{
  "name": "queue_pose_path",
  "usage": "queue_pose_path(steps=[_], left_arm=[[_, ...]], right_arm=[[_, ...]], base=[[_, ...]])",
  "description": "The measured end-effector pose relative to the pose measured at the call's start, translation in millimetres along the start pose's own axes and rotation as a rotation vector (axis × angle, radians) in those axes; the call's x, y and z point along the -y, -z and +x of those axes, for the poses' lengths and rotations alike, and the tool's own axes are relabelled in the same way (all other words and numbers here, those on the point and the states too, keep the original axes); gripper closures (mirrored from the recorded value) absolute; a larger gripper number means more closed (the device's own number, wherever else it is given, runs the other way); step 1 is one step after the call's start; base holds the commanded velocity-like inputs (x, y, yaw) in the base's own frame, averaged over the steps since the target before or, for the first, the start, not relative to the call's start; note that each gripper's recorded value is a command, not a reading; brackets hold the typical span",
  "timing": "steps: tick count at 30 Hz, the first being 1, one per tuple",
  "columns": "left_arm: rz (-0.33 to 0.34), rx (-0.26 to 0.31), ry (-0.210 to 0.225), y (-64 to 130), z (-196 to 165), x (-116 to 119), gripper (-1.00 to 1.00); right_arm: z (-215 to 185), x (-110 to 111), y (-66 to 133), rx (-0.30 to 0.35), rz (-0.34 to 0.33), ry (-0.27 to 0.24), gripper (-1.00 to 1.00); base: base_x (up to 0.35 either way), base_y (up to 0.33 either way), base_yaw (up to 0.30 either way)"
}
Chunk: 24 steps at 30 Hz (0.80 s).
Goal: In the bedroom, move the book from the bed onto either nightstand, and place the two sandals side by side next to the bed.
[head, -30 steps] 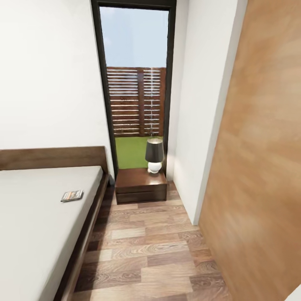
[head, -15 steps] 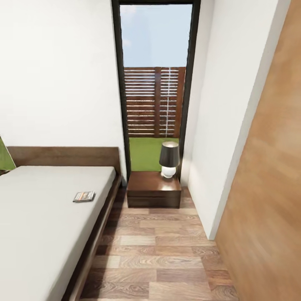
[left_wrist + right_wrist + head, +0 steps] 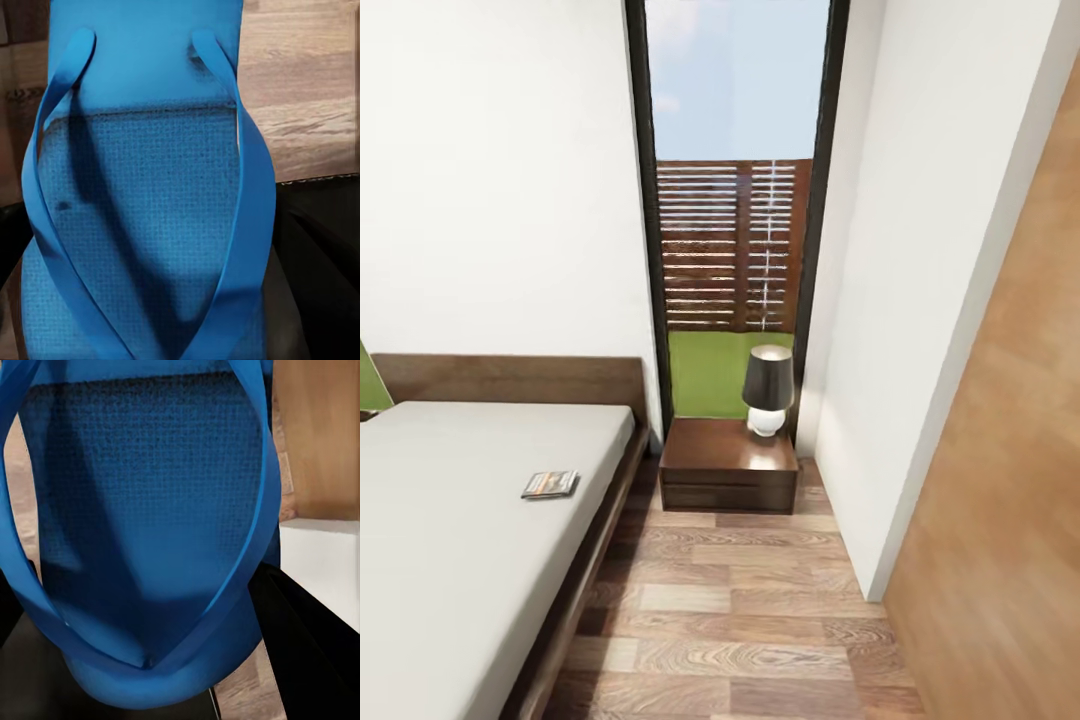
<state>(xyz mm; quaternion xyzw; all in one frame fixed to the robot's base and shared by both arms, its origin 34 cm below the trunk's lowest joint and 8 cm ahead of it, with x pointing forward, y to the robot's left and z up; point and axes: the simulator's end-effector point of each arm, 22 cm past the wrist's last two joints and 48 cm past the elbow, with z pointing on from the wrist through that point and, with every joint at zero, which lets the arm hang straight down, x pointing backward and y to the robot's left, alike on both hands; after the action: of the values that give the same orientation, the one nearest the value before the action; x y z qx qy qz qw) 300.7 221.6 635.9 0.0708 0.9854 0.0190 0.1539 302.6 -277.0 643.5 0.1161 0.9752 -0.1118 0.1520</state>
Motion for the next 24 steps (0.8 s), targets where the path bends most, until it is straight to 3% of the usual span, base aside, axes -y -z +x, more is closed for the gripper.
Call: queue_pose_path(steps=[9,24], left_arm=[[0.0,0.0,0.0,0.0,-0.1,0.0,1.0],[0.0,0.002,0.0,0.0,-0.4,0.0,1.0]], right_arm=[[-0.1,-0.1,0.0,0.0,0.0,0.001,1.0],[0.0,0.0,0.0,0.0,0.0,0.001,1.0]], base=[[0.266,-0.164,0.0],[0.292,-0.042,0.0]])
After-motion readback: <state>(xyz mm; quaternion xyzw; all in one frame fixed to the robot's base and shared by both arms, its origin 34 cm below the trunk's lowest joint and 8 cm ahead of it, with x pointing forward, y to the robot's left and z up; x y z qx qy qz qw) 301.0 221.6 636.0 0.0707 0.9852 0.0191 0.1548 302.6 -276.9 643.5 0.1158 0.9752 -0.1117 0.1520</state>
